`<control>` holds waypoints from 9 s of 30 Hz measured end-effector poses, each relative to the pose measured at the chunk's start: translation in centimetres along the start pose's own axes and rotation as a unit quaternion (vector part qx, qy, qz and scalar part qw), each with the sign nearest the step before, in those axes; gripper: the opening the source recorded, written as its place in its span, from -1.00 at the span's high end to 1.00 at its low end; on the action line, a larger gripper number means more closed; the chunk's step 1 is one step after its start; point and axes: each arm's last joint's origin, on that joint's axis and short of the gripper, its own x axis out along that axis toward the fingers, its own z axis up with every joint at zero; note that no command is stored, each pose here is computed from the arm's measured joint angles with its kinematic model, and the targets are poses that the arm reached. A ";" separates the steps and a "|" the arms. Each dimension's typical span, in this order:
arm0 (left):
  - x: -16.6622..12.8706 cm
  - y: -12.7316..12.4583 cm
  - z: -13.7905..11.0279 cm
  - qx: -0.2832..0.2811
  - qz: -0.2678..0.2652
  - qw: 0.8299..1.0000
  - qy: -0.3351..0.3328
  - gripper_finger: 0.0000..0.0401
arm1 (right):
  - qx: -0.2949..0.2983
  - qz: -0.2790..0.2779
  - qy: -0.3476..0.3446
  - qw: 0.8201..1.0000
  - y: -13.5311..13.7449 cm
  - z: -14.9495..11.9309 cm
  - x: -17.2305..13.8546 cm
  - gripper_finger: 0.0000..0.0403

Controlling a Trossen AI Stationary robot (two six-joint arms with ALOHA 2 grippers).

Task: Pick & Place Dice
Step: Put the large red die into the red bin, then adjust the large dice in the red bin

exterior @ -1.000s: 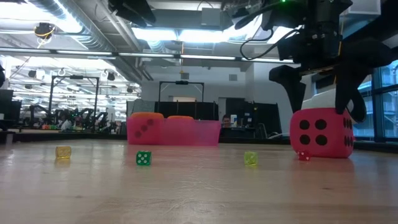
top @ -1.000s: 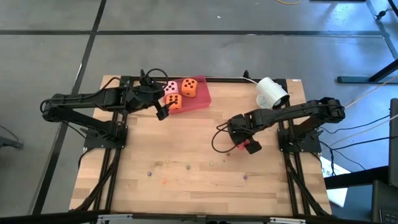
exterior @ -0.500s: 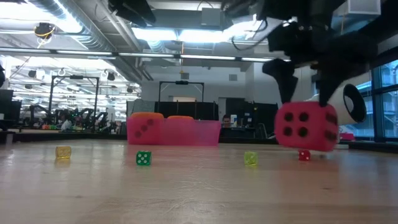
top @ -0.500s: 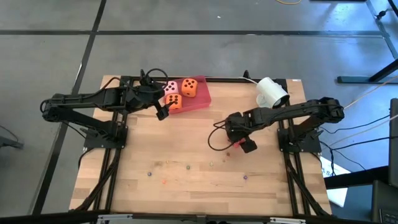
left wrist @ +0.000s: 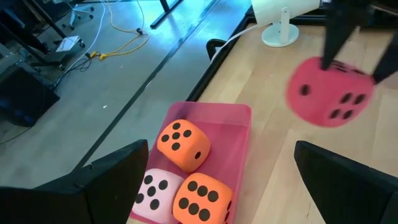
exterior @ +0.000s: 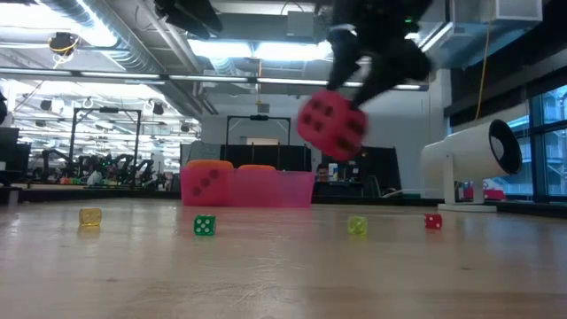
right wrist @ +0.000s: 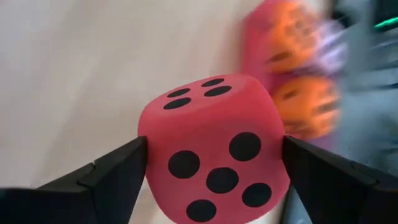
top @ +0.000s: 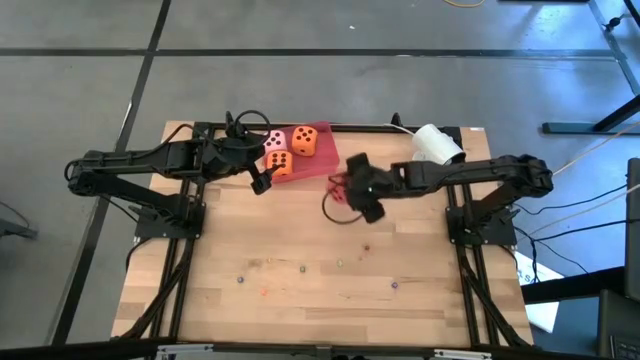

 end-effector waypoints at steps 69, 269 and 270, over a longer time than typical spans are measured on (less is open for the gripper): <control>0.0 -0.2 -0.1 0.002 -0.040 0.999 0.005 -0.99 | 0.245 -0.013 -0.067 0.967 -11.6 -6.0 15.9 0.92; 24.5 3.8 -5.0 0.037 -0.008 0.907 0.420 1.00 | 0.432 -0.034 -0.117 0.893 -1.5 -11.6 2.0 0.92; 24.4 3.8 -5.0 0.038 -0.008 0.905 0.423 0.99 | 0.432 -0.034 -0.117 0.893 -1.5 -11.6 2.0 0.92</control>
